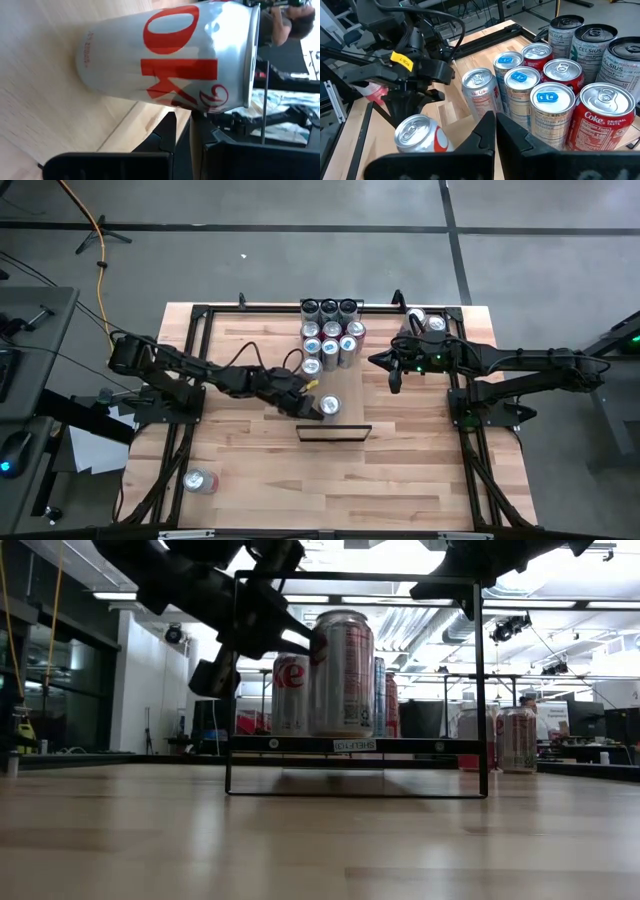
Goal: Place canned beverage on shelf
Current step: Put the left red-silver soda can on the shelf aligned with the other red-silver soda can
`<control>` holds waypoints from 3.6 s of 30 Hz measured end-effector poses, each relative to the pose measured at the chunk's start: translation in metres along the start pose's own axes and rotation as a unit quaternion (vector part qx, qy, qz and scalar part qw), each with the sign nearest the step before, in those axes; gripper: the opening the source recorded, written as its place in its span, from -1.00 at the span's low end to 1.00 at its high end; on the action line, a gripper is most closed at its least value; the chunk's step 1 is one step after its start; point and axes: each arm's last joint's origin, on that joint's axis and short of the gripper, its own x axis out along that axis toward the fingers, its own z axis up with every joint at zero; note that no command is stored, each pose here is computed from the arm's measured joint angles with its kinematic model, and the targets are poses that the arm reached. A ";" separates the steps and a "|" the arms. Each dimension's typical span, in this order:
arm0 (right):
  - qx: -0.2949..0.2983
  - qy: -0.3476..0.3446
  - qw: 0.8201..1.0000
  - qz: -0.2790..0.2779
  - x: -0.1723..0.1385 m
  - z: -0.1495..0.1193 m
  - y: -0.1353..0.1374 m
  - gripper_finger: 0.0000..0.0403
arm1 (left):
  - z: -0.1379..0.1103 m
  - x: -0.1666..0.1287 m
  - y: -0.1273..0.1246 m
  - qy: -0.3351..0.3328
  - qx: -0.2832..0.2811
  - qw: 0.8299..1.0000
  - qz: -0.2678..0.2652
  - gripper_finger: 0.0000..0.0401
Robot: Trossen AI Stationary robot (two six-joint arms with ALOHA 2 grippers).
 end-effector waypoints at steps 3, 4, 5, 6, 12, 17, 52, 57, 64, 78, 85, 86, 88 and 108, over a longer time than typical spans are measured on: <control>0.000 -0.001 1.000 -0.003 0.000 0.000 0.000 -1.00 | 0.003 0.000 0.001 -0.017 -0.002 1.000 0.004 -1.00; 0.000 -0.001 1.000 -0.003 0.000 0.000 0.000 -1.00 | 0.004 -0.001 0.001 -0.022 -0.002 1.000 0.005 -1.00; 0.000 -0.001 1.000 -0.003 0.000 0.000 0.000 -1.00 | 0.005 -0.001 0.001 -0.025 -0.004 1.000 0.005 -1.00; 0.000 -0.001 1.000 -0.003 0.000 0.000 0.000 -1.00 | 0.007 -0.001 0.002 -0.028 -0.005 1.000 0.006 -1.00; 0.000 -0.001 1.000 -0.003 0.000 0.000 0.000 -1.00 | 0.015 -0.003 0.004 -0.068 -0.010 0.998 0.015 -1.00; 0.035 -0.001 0.999 -0.003 0.000 0.000 0.000 -1.00 | 0.021 -0.005 0.005 -0.070 -0.002 0.997 0.015 -1.00; 0.372 0.209 0.901 0.073 0.095 -0.076 0.055 -1.00 | 0.004 -0.152 -0.043 -0.213 0.122 0.969 -0.012 -1.00; 0.376 0.208 0.900 0.074 0.104 -0.081 0.056 -1.00 | 0.004 -0.152 -0.043 -0.212 0.126 0.969 -0.011 -1.00; 0.376 0.186 0.906 0.055 0.105 -0.080 0.054 -1.00 | 0.004 -0.152 -0.042 -0.212 0.126 0.969 -0.009 -1.00; 0.391 0.116 0.913 -0.005 0.108 -0.075 0.045 -1.00 | 0.004 -0.152 -0.043 -0.212 0.138 0.968 -0.007 -1.00; 0.400 0.094 0.912 -0.005 0.110 -0.069 0.039 -1.00 | 0.004 -0.152 -0.042 -0.211 0.138 0.968 -0.006 -1.00; 0.401 0.096 0.911 -0.003 0.110 -0.069 0.040 -1.00 | 0.004 -0.152 -0.042 -0.211 0.138 0.968 -0.004 -1.00; 0.409 0.109 0.906 0.009 0.110 -0.070 0.042 -1.00 | 0.004 -0.152 -0.042 -0.210 0.138 0.968 -0.002 -1.00; 0.425 0.070 0.902 -0.015 0.126 -0.081 0.043 -1.00 | 0.005 -0.153 -0.047 -0.220 0.141 0.965 -0.027 -1.00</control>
